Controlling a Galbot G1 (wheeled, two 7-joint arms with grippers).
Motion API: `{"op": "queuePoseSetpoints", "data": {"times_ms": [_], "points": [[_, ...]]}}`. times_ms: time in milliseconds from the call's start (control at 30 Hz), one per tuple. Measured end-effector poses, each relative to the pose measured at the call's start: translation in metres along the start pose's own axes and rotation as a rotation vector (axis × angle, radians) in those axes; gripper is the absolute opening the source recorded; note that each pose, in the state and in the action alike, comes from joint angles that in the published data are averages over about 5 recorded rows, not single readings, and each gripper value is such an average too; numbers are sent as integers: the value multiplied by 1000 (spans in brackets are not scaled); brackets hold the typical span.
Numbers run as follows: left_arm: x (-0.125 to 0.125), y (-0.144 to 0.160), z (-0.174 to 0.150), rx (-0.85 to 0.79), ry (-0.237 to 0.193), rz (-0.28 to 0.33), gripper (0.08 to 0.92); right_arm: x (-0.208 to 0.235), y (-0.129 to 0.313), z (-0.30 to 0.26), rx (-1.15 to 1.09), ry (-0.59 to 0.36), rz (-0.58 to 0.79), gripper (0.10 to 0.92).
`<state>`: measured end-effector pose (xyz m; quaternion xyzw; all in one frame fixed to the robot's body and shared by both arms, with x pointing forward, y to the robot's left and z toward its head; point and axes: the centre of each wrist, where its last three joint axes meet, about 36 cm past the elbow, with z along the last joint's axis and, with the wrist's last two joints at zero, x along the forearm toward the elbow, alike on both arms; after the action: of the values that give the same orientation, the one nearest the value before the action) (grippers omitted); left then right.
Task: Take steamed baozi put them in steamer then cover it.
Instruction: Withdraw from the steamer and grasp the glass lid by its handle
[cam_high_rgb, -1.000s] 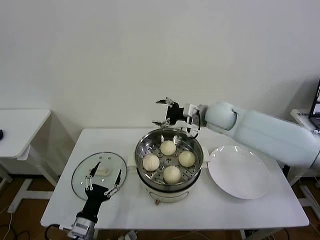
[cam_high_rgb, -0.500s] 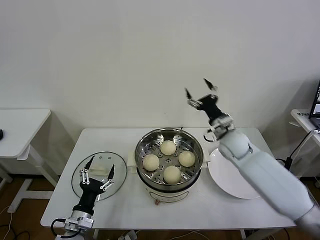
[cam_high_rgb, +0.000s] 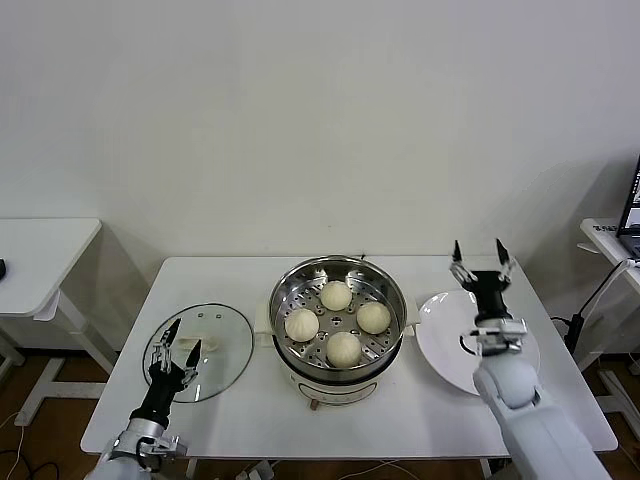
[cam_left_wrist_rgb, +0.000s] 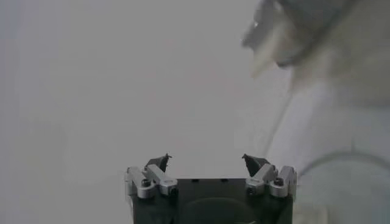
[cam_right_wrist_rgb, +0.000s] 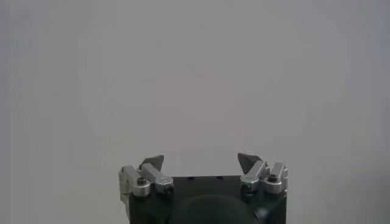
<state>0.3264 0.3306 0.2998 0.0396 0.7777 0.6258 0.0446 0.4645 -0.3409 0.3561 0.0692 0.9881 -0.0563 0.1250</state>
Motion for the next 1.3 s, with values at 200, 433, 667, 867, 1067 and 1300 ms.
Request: {"op": "queuePoseSetpoints", "data": {"times_ms": [200,433,667,867,1067,1300], "points": [[-2,-18,15,-179,0,31,823,32,-14,19,11,50,51,823],[-6,-33,27,-304,-15,46,823,56,-24,33,26,86,82,823],[-14,-41,34,-370,-17,52,823,71,-30,40,41,104,101,823],[-25,-45,37,-397,-11,54,823,78,-33,43,56,111,111,823],[-37,-46,38,-411,-5,46,823,83,-34,46,67,117,113,823],[-48,-45,34,-411,-3,38,823,87,-35,50,77,122,118,823]]}}
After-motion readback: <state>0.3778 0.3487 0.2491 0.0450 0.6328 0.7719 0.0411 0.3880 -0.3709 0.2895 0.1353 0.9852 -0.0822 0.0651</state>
